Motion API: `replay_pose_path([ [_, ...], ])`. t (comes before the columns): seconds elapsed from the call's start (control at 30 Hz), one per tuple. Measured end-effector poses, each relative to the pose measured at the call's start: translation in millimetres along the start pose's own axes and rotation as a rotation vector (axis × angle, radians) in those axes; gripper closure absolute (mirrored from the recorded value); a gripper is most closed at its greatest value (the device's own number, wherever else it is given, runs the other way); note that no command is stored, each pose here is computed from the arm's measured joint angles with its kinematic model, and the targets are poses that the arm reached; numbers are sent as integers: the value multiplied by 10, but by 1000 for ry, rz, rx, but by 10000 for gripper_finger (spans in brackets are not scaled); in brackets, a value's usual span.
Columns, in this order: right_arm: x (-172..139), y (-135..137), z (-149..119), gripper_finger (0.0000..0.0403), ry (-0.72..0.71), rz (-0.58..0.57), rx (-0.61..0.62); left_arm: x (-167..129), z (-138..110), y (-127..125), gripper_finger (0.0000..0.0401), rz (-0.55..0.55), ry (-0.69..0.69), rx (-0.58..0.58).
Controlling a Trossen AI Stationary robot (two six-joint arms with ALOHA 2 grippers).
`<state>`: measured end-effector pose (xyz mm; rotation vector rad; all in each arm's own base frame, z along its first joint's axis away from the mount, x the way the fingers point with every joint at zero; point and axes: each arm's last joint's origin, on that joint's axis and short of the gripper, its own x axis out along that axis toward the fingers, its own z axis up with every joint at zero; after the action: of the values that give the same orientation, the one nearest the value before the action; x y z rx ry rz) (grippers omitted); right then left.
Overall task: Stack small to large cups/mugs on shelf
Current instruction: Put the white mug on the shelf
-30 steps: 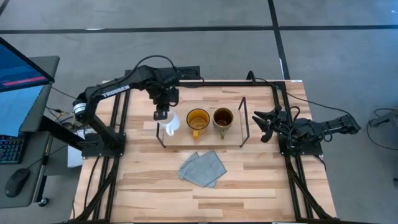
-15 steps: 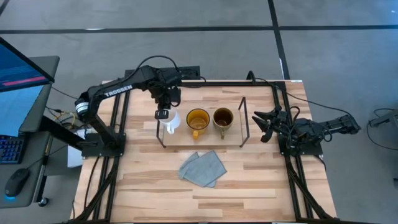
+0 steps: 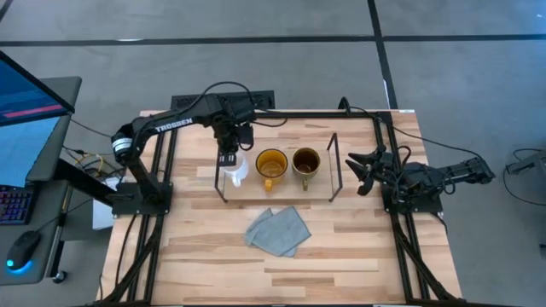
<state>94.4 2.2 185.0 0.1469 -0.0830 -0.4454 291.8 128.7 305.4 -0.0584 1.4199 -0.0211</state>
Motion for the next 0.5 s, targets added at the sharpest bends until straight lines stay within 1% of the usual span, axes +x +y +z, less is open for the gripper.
replay_pose_path([
  [0.3,0,-4,-28,249,25,-3,-19,155,77,24,401,5,47,-9],
  [0.5,0,-4,-33,249,29,-4,-23,180,105,36,401,52,53,16],
])
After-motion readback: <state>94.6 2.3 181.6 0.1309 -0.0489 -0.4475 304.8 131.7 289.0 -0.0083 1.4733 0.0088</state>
